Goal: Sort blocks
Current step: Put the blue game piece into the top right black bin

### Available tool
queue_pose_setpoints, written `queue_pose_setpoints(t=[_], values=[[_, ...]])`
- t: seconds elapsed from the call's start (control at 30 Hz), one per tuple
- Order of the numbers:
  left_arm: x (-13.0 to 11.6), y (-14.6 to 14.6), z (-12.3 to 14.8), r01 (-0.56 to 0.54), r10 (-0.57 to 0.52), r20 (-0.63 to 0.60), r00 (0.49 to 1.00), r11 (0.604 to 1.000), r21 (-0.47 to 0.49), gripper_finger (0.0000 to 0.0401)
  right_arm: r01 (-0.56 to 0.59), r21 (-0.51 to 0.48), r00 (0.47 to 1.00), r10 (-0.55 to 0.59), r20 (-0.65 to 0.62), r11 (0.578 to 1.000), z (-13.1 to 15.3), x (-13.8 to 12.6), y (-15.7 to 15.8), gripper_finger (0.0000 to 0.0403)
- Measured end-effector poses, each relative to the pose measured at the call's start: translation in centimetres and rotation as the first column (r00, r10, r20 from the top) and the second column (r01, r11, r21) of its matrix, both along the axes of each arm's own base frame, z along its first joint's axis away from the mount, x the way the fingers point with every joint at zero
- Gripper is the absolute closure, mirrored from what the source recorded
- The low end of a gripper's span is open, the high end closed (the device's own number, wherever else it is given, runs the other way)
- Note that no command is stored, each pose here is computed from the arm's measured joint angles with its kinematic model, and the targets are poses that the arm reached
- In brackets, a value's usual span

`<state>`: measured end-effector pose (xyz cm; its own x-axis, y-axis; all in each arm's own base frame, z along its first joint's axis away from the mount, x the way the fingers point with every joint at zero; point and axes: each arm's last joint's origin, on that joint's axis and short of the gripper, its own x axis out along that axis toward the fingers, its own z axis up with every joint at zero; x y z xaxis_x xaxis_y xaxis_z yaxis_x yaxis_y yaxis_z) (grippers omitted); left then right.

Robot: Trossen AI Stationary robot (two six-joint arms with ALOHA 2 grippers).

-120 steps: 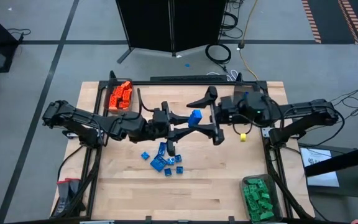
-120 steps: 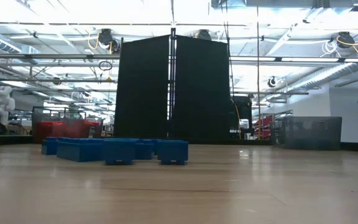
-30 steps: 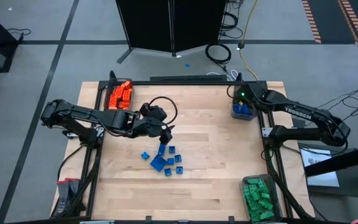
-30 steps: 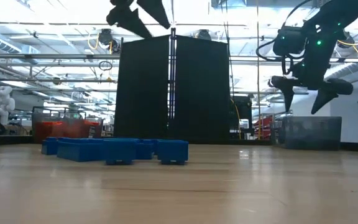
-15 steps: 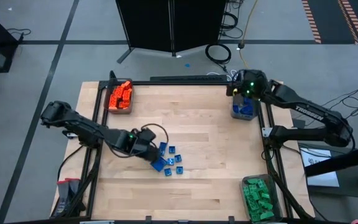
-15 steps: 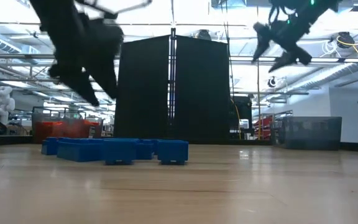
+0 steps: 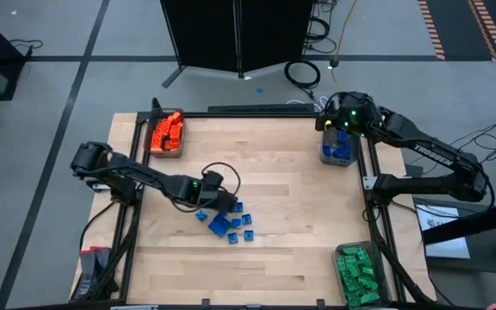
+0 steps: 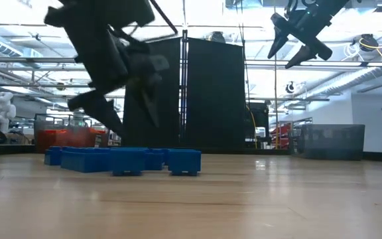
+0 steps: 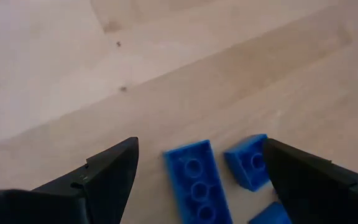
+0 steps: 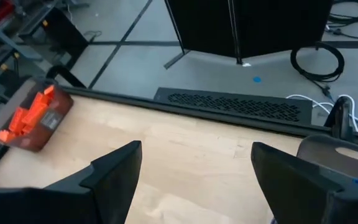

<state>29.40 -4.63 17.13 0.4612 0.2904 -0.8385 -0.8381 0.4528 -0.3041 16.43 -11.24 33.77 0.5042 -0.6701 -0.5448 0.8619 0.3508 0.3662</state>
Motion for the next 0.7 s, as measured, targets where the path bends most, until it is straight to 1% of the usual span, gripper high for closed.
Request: queue_pose_setpoints(t=[0.13,0.27,0.4,0.47,0.57,0.63,0.7], values=[[0.7,-0.3,-1.8,-0.012,0.009,-0.056,0.998,0.998,-0.060,0.0061,-0.029,-0.004,0.999,0.029,-0.017,1.000,-0.1,0.2,0.4,0.0106],[1.1,-1.0,-3.5,0.007,-0.021,-0.124,0.992,0.993,-0.115,0.0061,-0.043,-0.003,0.999,0.043,-0.020,0.999,-0.1,0.3,0.6,0.0106],[1.1,-1.5,-4.4,-0.029,0.008,-0.162,0.987,0.991,-0.129,0.0062,-0.044,-0.003,0.999,0.044,-0.022,0.999,-0.1,0.3,0.6,0.0106],[1.0,-1.8,-4.5,-0.026,0.005,-0.168,0.986,0.992,-0.127,0.0070,-0.044,-0.002,0.999,0.044,-0.023,0.999,-0.1,0.3,0.6,0.0106],[0.9,-1.9,-4.5,-0.026,0.002,-0.177,0.984,0.991,-0.133,0.0107,-0.042,0.000,0.999,0.042,-0.021,0.999,-0.1,0.3,0.6,0.0106],[0.8,-1.9,-4.5,-0.027,-0.001,-0.186,0.983,0.989,-0.147,0.0147,-0.040,0.001,0.999,0.040,-0.019,0.999,-0.1,0.3,0.6,0.0106],[0.9,-2.1,-4.4,-0.017,-0.016,-0.192,0.981,0.986,-0.167,0.0196,-0.040,0.001,0.999,0.040,-0.018,0.999,-0.1,0.3,0.6,0.0106]])
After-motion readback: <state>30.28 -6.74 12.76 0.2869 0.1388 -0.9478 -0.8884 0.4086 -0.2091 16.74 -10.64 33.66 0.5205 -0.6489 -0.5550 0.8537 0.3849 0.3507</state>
